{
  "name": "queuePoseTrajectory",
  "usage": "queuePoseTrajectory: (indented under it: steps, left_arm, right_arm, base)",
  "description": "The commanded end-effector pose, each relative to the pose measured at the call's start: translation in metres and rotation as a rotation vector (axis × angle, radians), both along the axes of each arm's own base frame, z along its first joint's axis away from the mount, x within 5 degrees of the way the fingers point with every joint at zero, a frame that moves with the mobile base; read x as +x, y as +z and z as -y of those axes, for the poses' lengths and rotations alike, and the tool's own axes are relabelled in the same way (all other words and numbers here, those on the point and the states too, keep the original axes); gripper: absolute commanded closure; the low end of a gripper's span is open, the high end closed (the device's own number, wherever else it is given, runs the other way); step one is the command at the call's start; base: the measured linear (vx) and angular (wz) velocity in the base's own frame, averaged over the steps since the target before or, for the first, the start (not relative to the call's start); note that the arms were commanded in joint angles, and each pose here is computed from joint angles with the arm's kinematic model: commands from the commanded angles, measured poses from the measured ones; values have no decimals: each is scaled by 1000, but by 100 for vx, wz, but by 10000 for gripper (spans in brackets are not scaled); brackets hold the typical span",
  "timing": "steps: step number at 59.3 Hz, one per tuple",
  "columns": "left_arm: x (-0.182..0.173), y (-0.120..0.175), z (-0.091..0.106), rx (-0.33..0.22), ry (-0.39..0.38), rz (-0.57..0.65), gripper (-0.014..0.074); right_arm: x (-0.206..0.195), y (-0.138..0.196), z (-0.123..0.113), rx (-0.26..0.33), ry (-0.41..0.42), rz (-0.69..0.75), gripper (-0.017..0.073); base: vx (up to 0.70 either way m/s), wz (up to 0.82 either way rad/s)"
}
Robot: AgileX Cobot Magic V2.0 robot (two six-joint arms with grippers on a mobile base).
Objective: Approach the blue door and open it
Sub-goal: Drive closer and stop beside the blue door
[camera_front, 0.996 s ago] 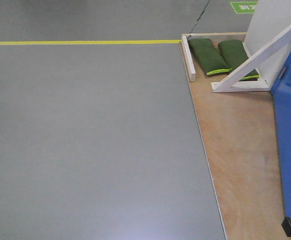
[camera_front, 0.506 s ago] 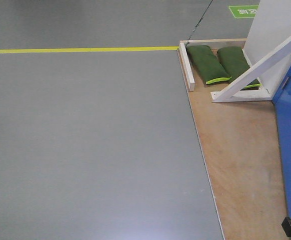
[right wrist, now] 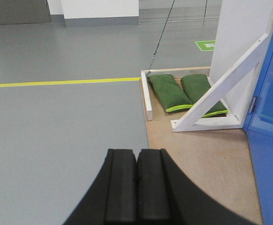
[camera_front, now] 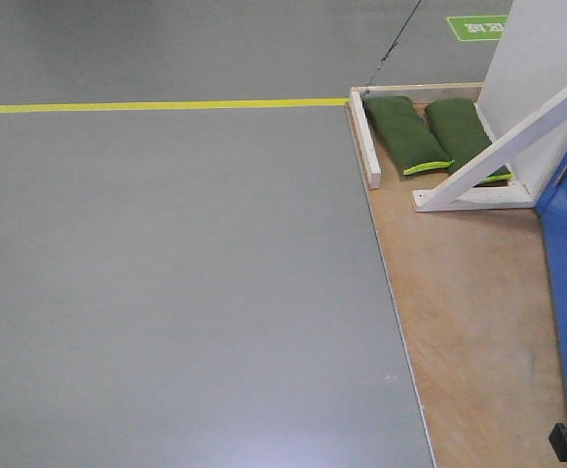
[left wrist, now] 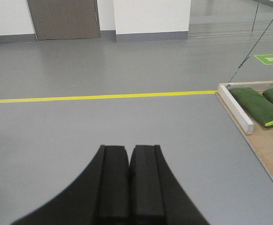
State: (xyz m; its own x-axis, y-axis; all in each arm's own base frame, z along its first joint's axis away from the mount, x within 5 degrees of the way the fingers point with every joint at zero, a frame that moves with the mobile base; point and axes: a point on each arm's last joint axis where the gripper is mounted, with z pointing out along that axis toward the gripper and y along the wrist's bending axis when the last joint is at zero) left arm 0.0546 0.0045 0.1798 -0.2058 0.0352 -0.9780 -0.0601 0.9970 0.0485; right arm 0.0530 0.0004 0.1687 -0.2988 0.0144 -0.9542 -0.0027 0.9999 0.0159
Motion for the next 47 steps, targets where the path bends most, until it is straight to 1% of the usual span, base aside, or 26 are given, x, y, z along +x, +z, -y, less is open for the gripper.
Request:
queuePoseTrajectory:
  steps: [1,47]
  left_arm:
    - [-1,18,1,-2,-7,129,521]
    - [-1,17,1,-2,-6,126,521]
  right_arm:
    - [1,10,0,-1,-1,108,561]
    - [1,12,0,-1,-1,109,561]
  base:
    - [7,0]
    - [1,0]
